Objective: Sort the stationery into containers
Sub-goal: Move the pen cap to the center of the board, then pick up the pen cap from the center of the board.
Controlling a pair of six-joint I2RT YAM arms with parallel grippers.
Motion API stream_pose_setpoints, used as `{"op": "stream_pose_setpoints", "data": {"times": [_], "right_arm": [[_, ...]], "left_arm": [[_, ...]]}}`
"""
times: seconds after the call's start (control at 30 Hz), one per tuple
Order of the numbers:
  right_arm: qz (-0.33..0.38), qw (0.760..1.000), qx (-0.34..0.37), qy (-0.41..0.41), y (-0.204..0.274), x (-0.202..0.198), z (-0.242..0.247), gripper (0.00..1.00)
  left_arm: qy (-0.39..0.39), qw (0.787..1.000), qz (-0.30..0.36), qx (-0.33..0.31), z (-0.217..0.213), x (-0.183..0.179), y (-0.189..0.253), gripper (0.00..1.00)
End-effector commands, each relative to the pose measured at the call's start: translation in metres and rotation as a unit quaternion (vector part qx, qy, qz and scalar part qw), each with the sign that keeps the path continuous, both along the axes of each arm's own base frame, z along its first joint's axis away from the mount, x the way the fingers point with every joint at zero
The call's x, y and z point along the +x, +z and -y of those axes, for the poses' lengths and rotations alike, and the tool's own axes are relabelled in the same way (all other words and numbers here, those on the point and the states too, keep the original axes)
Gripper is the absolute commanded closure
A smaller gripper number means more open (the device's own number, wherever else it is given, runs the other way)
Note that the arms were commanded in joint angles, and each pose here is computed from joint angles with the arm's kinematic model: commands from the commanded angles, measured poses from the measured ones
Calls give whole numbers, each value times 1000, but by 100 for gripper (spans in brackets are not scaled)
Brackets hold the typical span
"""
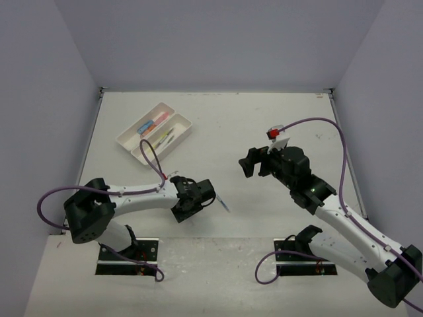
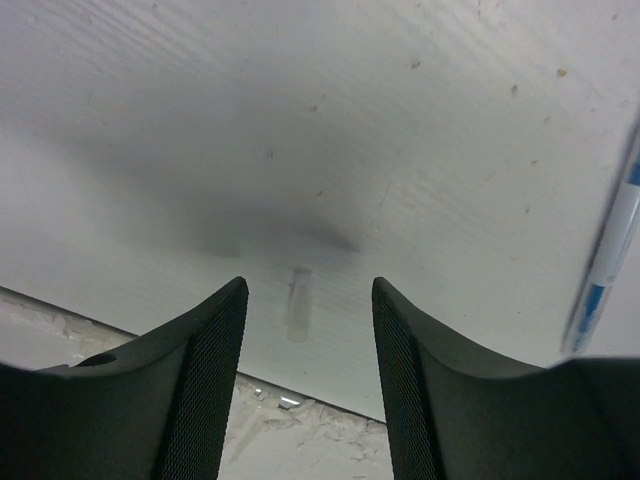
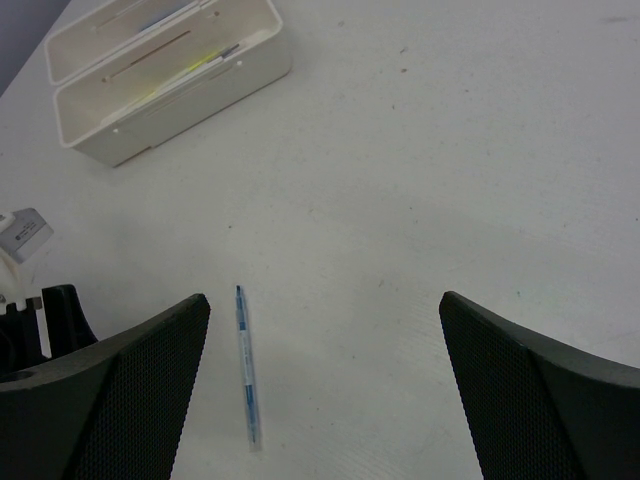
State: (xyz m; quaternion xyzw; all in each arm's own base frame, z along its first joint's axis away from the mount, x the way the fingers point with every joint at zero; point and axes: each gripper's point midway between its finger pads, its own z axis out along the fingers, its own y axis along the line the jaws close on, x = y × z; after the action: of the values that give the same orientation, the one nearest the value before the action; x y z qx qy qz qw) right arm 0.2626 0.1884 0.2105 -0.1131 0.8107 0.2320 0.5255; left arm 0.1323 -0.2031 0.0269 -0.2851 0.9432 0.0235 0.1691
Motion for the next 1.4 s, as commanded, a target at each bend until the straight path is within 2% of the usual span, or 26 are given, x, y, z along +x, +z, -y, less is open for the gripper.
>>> {"op": "stream_pose_setpoints", "data": {"times": [0.0, 0.4, 0.5, 0.53, 0.73, 0.8, 0.87, 0.93, 1.0, 1.1, 1.2, 1.3, 1.37], "right_arm": [[12, 1000, 15, -2, 9, 5, -3, 1], [15, 1000, 17, 1, 11, 3, -3, 1], [15, 1000, 18, 1, 11, 3, -3, 1], [15, 1000, 18, 1, 11, 3, -3, 1], [16, 1000, 17, -1, 11, 3, -2, 1], [15, 1000, 15, -2, 10, 4, -2, 1], [15, 1000, 15, -3, 10, 4, -2, 1], [16, 1000, 14, -5, 10, 5, -1, 1], [15, 1000, 12, -6, 9, 5, -1, 1], [15, 1000, 7, -11, 7, 6, 1, 1], [-3, 1000, 1, 21, -1, 4, -11, 1], [-77, 995, -34, 60, -31, 10, -31, 1], [-140, 986, -81, 39, -59, 15, -30, 1]], "left_arm": [[-4, 1000, 5, 5, 6, -7, 7, 46], [-24, 1000, 9, 5, 17, -5, -10, 49], [-25, 1000, 10, 11, 16, -4, -12, 57], [-25, 1000, 6, 15, 16, -5, -14, 63], [-26, 999, -39, 15, 16, -21, -31, 67], [-27, 998, -52, 16, 15, -27, -35, 72], [-26, 998, -60, 14, 13, -31, -38, 80], [-25, 998, -62, 6, 13, -33, -39, 95], [-31, 998, -56, -11, 16, -32, -38, 100], [-45, 999, -21, -12, 14, -21, -22, 100], [-64, 996, 53, 16, 4, 8, 14, 100], [-84, 984, 147, 60, -14, 59, 73, 100], [-64, 978, 184, 80, -37, 89, 109, 100]]}}
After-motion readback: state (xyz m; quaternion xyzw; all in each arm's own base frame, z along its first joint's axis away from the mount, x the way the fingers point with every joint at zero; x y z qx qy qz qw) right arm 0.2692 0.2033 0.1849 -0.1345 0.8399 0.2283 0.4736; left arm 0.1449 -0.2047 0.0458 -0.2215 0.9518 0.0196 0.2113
